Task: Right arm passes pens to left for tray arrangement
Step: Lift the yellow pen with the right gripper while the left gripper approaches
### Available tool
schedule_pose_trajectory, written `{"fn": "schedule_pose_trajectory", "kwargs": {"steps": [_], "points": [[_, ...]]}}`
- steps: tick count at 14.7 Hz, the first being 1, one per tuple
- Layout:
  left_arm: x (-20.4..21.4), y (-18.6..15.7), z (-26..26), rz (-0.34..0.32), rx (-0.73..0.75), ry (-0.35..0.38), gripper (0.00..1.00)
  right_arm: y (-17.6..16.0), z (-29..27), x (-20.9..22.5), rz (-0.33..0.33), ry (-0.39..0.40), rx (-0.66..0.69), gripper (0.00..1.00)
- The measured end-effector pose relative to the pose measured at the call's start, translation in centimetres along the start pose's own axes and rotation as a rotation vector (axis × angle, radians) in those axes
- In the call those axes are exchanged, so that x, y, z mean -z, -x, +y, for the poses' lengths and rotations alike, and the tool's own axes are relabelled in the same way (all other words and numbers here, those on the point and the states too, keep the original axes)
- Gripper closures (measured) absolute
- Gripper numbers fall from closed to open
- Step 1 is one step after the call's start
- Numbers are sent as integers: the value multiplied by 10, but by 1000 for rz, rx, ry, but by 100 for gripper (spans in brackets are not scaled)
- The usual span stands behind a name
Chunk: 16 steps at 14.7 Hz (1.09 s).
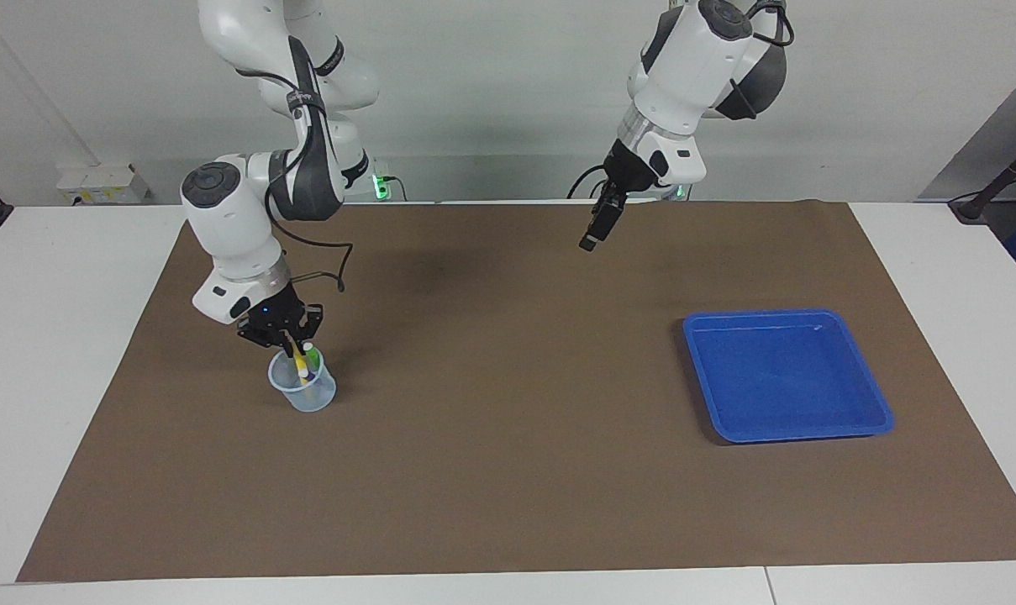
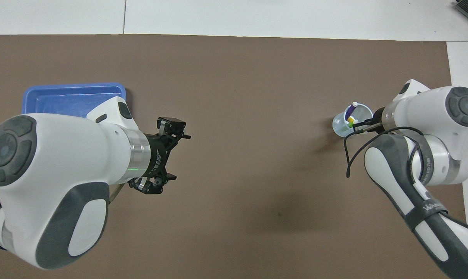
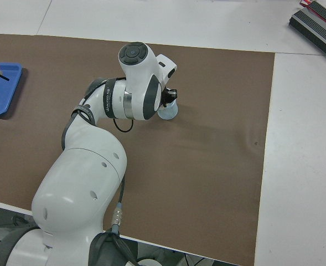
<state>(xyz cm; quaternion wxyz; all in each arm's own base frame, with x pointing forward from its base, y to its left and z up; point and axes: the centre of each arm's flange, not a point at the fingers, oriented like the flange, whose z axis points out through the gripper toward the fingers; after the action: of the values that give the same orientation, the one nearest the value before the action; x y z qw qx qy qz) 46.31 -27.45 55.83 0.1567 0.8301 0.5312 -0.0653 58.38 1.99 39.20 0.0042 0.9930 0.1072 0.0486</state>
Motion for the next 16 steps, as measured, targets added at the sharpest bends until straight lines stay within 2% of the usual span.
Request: {"fn": "schedule_pose_trajectory", "kwargs": {"steps": [4, 6, 12, 14, 16], "points": [[-3, 6, 0, -59, 57, 29, 0, -6, 6, 31, -35, -7, -8, 83], [-11, 13, 1, -103, 125, 79, 0, -7, 7, 50, -37, -9, -9, 83], [-22, 51, 2, -165, 271, 208, 0, 1, 6, 122, -70, -25, -10, 83], [-22, 64, 4, -190, 322, 259, 0, 1, 3, 153, -73, -71, -25, 83], [-28, 82, 6, -216, 351, 308, 0, 0, 1, 179, -51, -168, -87, 83]]}}
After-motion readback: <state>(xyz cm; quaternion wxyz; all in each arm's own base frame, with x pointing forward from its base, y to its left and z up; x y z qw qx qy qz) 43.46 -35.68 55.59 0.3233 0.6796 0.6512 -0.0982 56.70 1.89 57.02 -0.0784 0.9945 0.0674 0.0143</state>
